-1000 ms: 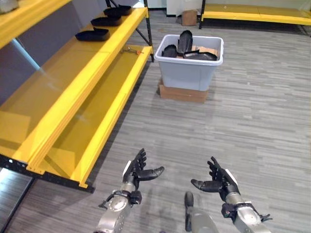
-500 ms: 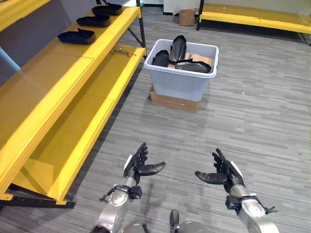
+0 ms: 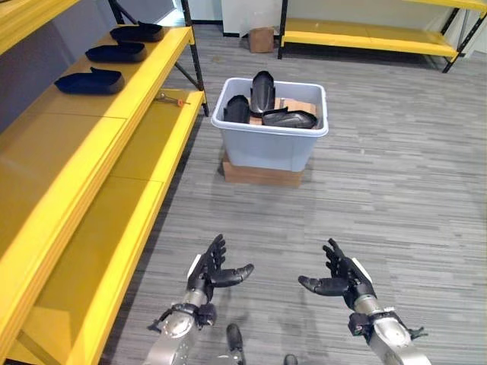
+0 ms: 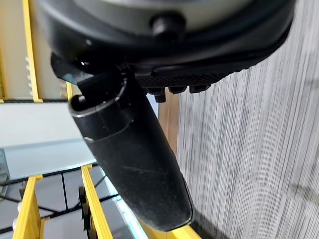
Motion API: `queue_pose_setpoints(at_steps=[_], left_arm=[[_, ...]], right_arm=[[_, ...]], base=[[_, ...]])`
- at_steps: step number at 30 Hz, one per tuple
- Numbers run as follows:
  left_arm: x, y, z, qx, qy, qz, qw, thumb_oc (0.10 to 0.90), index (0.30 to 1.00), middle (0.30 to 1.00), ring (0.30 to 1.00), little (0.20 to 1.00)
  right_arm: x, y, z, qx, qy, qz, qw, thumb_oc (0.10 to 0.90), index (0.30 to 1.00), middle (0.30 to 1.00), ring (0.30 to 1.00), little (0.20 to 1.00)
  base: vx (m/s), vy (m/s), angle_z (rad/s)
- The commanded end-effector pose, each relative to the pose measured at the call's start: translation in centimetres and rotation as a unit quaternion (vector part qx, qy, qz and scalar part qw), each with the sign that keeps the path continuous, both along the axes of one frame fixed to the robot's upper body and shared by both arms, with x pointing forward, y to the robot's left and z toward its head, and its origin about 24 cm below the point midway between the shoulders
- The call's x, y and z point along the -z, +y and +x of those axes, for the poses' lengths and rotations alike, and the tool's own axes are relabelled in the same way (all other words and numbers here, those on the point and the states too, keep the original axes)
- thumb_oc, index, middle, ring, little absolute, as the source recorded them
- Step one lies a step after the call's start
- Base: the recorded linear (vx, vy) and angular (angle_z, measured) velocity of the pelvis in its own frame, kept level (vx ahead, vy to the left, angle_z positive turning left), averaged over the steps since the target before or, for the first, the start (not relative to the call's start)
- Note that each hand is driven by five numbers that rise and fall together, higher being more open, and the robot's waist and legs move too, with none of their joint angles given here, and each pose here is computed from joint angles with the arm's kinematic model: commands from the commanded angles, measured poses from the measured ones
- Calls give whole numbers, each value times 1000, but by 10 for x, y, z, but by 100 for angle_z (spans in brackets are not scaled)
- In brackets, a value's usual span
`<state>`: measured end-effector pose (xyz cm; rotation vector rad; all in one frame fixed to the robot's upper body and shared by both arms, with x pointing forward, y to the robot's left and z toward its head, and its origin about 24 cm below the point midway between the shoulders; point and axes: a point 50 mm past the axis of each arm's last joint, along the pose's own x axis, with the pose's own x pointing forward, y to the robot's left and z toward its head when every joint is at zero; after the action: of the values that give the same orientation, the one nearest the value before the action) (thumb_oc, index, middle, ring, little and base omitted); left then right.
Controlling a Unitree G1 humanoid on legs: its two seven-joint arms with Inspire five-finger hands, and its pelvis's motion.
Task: Move parts from the plastic box to the shelf.
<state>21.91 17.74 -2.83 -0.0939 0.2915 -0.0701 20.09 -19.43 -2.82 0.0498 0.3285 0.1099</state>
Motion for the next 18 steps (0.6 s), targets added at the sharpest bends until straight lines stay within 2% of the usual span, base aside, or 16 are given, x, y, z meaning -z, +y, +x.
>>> queue_pose_setpoints(at_steps=[1,8,18], left_arm=[[-30,8,12,-8,-91,4,996,900,1000,1000,1000,1000],[-30,9,14,-3,-93,21,995,900,1000,1000,1000,1000],[-26,9,13,-14,-88,6,996,900,1000,1000,1000,1000]], right_arm=[[-41,11,24,-37,-115,6,993,900,1000,1000,1000,1000],[-38,15,21,-47,-110,7,993,900,1000,1000,1000,1000],[-41,12,21,-50,-112,5,992,900,1000,1000,1000,1000]], base=[[121,82,-1],[139,51,7],[272,-190,-5]])
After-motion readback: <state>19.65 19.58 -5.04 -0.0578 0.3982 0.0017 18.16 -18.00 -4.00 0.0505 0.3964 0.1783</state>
